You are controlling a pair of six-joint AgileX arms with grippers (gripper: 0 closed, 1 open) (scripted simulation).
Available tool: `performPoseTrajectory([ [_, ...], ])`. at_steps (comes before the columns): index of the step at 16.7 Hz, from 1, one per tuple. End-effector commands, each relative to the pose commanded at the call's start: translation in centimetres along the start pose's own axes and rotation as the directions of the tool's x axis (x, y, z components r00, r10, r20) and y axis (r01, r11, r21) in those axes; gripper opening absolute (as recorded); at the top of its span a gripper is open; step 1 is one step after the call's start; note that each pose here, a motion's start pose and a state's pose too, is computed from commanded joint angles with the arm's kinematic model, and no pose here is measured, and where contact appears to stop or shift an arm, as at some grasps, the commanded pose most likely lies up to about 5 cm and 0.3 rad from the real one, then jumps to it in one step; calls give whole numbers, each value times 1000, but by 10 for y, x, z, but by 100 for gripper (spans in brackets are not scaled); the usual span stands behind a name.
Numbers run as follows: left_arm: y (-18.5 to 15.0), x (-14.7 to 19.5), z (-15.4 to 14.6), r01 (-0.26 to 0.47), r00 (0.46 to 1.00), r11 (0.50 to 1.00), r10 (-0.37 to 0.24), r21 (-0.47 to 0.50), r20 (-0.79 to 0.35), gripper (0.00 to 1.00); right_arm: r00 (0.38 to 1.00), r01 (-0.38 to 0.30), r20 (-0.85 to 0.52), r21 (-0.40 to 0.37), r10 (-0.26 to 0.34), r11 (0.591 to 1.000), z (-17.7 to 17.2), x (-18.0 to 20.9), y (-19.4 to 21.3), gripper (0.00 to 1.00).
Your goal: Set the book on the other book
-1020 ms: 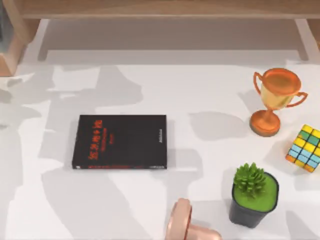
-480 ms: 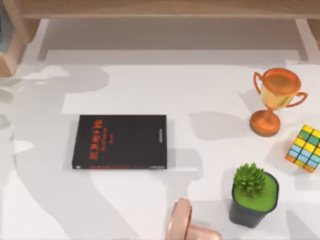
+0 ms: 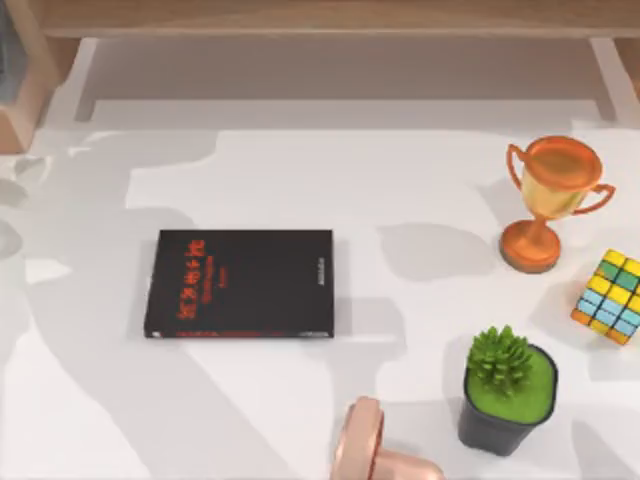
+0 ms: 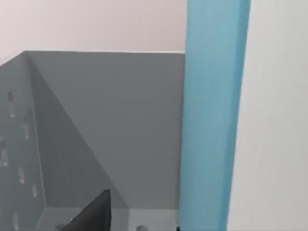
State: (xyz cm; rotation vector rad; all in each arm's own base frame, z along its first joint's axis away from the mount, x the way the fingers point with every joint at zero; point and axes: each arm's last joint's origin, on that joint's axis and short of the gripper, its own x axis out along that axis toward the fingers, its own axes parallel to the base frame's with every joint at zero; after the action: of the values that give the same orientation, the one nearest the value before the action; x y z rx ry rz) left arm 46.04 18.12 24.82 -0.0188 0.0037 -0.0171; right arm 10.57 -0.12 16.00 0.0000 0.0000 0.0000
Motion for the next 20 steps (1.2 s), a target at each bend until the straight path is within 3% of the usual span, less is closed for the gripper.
performPoseTrajectory([
  [6,0,8,0,0,1000,1000,0,-1,-1,100,1000,0,0,0,0,1000,0,0,0,100],
  [19,0,8,0,0,1000,1000,0,-1,-1,2,1000,0,0,0,0,1000,0,0,0,100],
  [20,0,8,0,0,1000,1000,0,-1,-1,0,1000,0,0,0,0,1000,0,0,0,100],
])
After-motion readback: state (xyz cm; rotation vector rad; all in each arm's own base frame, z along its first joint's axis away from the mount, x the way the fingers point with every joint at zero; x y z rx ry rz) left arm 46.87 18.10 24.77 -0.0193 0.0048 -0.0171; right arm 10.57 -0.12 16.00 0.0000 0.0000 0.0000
